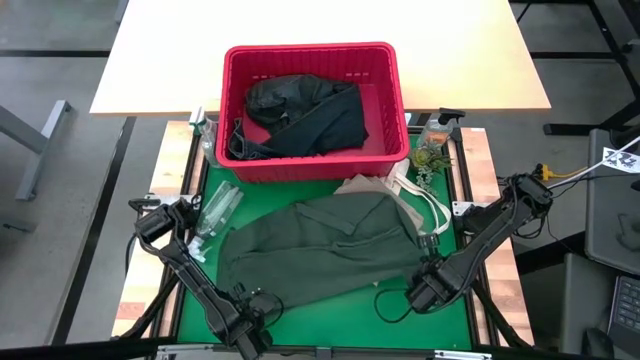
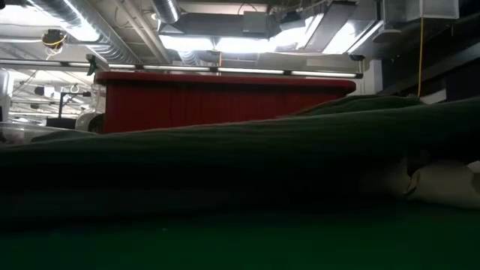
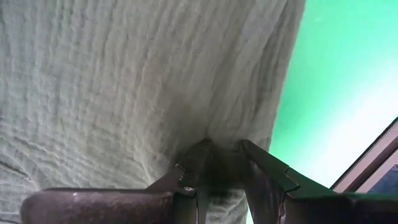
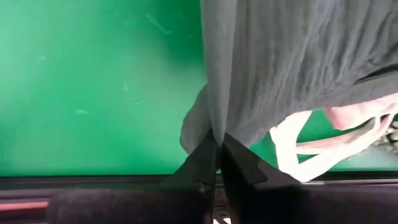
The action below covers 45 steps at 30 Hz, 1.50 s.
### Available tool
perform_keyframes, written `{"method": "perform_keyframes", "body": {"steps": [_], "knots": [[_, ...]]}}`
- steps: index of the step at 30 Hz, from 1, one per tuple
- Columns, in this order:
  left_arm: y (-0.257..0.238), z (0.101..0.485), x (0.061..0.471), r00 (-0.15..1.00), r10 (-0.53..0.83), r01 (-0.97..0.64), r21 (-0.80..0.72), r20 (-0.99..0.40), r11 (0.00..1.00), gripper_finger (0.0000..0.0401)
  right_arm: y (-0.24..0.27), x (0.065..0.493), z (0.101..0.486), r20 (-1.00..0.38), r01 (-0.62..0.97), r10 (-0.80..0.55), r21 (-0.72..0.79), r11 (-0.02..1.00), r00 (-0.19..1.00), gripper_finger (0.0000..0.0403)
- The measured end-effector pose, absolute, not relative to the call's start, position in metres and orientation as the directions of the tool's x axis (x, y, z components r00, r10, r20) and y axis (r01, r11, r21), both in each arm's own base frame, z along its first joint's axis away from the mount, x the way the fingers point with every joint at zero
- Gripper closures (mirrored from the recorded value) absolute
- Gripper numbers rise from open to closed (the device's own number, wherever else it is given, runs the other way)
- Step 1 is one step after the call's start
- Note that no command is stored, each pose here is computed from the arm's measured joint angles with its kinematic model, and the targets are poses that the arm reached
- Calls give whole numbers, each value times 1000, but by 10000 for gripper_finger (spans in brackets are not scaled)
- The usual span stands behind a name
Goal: Fold laundry
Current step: Fold the green polo shirt
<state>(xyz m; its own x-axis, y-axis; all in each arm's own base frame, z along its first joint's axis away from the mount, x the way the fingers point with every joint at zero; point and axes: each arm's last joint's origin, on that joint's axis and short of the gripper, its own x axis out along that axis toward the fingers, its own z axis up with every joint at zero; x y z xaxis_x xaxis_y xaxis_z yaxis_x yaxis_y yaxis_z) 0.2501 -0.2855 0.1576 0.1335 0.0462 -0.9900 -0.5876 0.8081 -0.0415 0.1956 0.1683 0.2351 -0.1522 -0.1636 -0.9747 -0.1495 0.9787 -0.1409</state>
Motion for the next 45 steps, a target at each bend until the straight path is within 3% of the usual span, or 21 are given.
{"method": "perform_keyframes", "body": {"steps": [6,13,17,23,27,34,45], "knots": [[-285,158,251,136,45,-588,-44,-990,808,321,169,195,235,-975,-129,-148,-128,983,-165,361],[-286,158,251,138,42,-588,-48,-990,808,321,169,195,235,-974,-104,-149,-132,986,-171,267],[-286,158,251,144,46,-588,-48,-989,807,321,168,195,235,-974,-191,-154,-121,974,-168,232],[-282,164,256,150,56,-604,-47,-987,796,321,152,205,236,-968,-186,-161,-126,974,-190,222],[-282,191,258,246,44,-544,-101,-968,833,321,135,214,238,-967,-179,-155,-119,977,-203,221],[-269,225,257,339,48,-523,-146,-939,840,321,104,225,252,-969,-202,-240,-225,953,-56,221],[-231,227,284,308,119,-514,-60,-944,856,321,72,280,251,-909,-266,-246,-343,901,338,221]]}}
